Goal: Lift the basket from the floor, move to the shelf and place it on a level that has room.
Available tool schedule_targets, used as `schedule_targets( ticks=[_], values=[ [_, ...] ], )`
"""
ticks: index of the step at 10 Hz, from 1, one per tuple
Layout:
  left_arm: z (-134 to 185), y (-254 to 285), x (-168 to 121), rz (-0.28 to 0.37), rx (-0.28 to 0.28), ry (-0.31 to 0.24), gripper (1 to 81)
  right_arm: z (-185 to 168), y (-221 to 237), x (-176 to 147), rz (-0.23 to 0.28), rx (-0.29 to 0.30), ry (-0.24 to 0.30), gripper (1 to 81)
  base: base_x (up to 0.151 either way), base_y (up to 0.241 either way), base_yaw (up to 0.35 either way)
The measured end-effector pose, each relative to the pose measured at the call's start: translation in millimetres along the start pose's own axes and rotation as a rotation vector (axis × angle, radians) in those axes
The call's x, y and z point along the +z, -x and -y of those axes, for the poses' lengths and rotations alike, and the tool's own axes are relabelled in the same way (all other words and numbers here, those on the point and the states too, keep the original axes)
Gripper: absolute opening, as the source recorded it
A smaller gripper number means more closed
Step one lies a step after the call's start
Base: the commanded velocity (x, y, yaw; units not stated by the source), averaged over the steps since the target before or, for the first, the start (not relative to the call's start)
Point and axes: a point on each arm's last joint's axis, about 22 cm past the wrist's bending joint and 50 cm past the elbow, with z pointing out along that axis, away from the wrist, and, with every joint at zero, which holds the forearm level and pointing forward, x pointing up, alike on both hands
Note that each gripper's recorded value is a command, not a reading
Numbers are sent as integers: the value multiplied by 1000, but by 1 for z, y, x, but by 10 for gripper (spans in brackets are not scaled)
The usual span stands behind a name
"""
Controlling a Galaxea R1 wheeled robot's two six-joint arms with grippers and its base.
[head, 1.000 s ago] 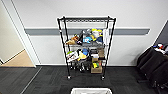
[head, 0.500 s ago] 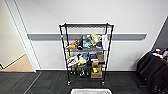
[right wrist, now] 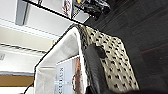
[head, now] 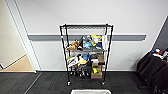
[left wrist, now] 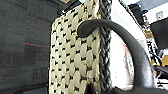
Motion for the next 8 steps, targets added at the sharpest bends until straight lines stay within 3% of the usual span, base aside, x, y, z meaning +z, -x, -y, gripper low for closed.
schedule_targets(
  ticks=[4,8],
  values=[
    [-19,-3,-12,-31,47,11,10,16,-4,-13,-32,-43,-20,10,0,0,0],
    [-20,5,-10,-14,37,15,10,11,3,-14,-23,-35,-11,10,103,0,0]
  ],
)
